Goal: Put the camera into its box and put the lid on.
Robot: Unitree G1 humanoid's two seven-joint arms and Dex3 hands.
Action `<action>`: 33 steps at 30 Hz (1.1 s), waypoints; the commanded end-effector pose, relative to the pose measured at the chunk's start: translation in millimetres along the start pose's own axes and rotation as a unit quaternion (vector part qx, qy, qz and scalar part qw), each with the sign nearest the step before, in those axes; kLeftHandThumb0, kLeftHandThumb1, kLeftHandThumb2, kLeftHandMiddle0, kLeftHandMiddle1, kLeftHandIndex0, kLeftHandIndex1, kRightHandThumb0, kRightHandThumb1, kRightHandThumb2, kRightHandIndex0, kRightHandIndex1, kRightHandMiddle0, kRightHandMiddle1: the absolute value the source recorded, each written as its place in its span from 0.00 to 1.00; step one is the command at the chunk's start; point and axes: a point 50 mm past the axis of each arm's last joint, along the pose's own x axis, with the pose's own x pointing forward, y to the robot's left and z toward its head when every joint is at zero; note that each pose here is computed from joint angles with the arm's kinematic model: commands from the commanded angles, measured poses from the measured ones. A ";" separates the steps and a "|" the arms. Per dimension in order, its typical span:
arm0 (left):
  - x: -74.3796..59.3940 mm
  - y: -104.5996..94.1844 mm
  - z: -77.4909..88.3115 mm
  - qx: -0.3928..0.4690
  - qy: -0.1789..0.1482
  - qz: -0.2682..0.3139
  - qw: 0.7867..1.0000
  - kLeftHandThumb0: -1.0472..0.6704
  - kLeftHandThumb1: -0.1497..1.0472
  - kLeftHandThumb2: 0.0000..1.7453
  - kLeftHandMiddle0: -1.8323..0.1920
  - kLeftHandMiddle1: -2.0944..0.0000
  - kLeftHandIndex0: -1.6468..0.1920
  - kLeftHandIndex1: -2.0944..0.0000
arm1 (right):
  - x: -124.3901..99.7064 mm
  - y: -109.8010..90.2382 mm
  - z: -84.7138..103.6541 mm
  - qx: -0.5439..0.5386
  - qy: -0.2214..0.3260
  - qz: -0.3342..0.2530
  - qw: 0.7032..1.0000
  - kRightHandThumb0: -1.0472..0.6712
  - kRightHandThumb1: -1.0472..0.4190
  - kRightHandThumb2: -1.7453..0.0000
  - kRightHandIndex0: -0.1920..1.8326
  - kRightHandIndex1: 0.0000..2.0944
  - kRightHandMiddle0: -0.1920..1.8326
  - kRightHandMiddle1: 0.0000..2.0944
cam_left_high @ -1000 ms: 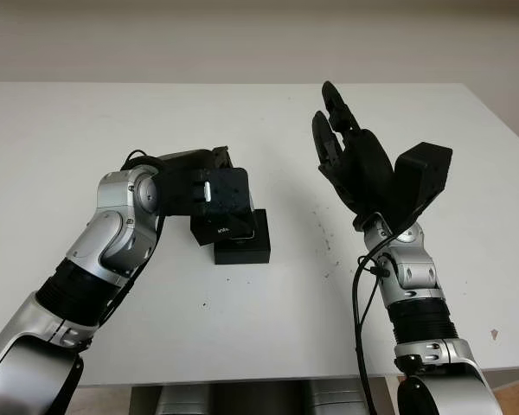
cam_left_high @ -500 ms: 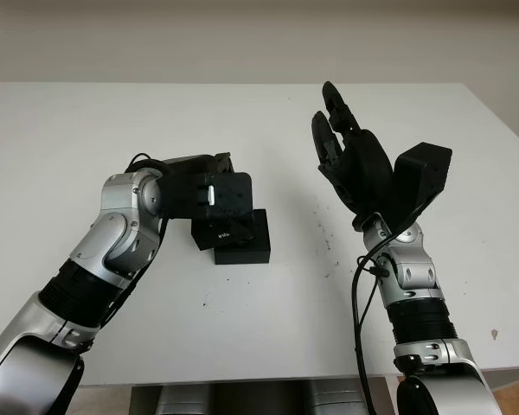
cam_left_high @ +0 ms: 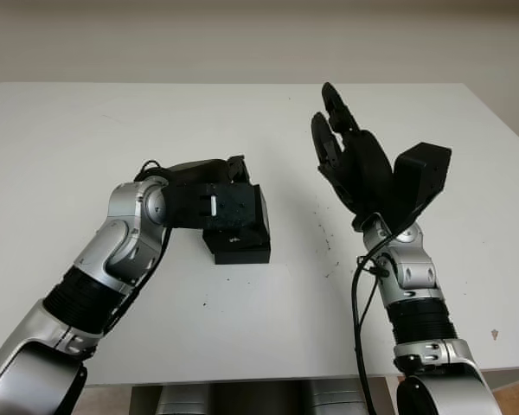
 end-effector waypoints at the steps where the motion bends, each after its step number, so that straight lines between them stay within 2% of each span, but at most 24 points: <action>1: -0.1 1.9 7.5 0.004 -0.010 -0.001 1.000 0.48 1.00 0.14 0.51 0.00 0.70 0.00 | 0.2 0.1 4.8 -0.006 -0.008 0.001 1.000 0.22 0.00 0.70 0.05 0.03 0.05 0.03; 3: 0.1 1.6 8.8 0.003 -0.011 -0.003 1.000 0.48 1.00 0.13 0.59 0.00 0.77 0.00 | 0.1 0.5 4.8 -0.005 -0.009 0.001 1.000 0.22 0.00 0.70 0.04 0.02 0.05 0.03; 9: 0.6 1.0 10.1 -0.001 -0.018 -0.004 1.000 0.47 1.00 0.11 0.65 0.00 0.75 0.00 | -0.2 1.5 4.8 -0.009 -0.005 -0.001 1.000 0.21 0.00 0.70 0.05 0.03 0.05 0.03; 11: 1.0 0.4 9.9 -0.003 -0.017 -0.006 1.000 0.47 1.00 0.11 0.66 0.00 0.77 0.00 | -0.3 1.7 4.7 -0.008 -0.006 -0.001 1.000 0.22 0.00 0.70 0.05 0.03 0.05 0.03; 13: 2.0 -0.9 10.1 -0.004 -0.012 -0.011 1.000 0.46 1.00 0.10 0.73 0.00 0.83 0.00 | -0.6 1.7 4.2 -0.004 -0.005 -0.001 1.000 0.22 0.00 0.70 0.05 0.03 0.05 0.03; 16: 3.2 -3.0 10.9 -0.003 -0.013 -0.012 1.000 0.46 1.00 0.10 0.81 0.01 0.88 0.07 | -0.5 2.0 3.9 -0.003 -0.004 0.001 1.000 0.22 0.00 0.69 0.04 0.03 0.05 0.02; 19: 4.0 -4.5 12.3 0.005 -0.014 -0.015 1.000 0.46 1.00 0.10 0.85 0.05 0.89 0.14 | -0.4 2.4 3.7 -0.002 -0.004 0.000 1.000 0.23 0.00 0.69 0.05 0.03 0.05 0.03; 21: 4.3 -5.3 13.1 0.011 -0.018 -0.015 1.000 0.47 1.00 0.10 0.82 0.01 0.90 0.14 | -0.3 2.6 3.5 -0.001 -0.004 0.000 1.000 0.23 0.00 0.69 0.05 0.03 0.05 0.03; 25: 4.4 -7.4 15.8 0.023 -0.020 -0.026 0.999 0.44 1.00 0.11 0.85 0.02 0.89 0.12 | -0.5 3.0 3.5 -0.004 -0.004 0.003 1.000 0.22 0.00 0.68 0.04 0.02 0.05 0.02; 26: 3.7 -8.2 17.8 0.049 -0.011 -0.033 0.998 0.42 1.00 0.12 0.91 0.05 0.94 0.19 | -0.6 3.2 3.7 -0.003 -0.005 0.002 1.000 0.22 0.00 0.68 0.04 0.02 0.05 0.02; 27: 2.9 -9.1 19.6 0.074 -0.001 -0.038 0.997 0.36 1.00 0.16 0.96 0.25 0.98 0.37 | -0.8 3.3 3.8 -0.002 -0.005 0.003 1.000 0.23 0.00 0.68 0.04 0.02 0.05 0.02; 28: 2.2 -10.3 21.0 0.094 0.005 -0.040 0.995 0.32 1.00 0.18 0.97 0.42 0.99 0.51 | -0.9 3.4 3.9 -0.001 -0.005 0.005 1.000 0.23 0.00 0.68 0.04 0.02 0.04 0.02; 30: 0.9 -11.8 23.0 0.106 0.011 -0.042 0.993 0.28 1.00 0.19 0.91 0.80 0.96 0.79 | -0.9 3.7 4.0 0.002 -0.005 0.007 1.000 0.23 0.00 0.68 0.04 0.02 0.04 0.02; 32: -0.7 -13.3 24.9 0.113 0.010 -0.043 0.993 0.27 1.00 0.19 0.89 0.92 0.95 0.89 | -0.9 4.0 3.9 0.003 -0.005 0.004 1.000 0.23 0.00 0.68 0.04 0.02 0.04 0.02; 33: -1.5 -13.8 25.9 0.117 0.008 -0.043 0.992 0.25 1.00 0.21 0.95 0.97 0.98 0.93 | -0.8 4.1 3.9 0.001 -0.004 0.004 1.000 0.23 0.00 0.68 0.04 0.02 0.04 0.02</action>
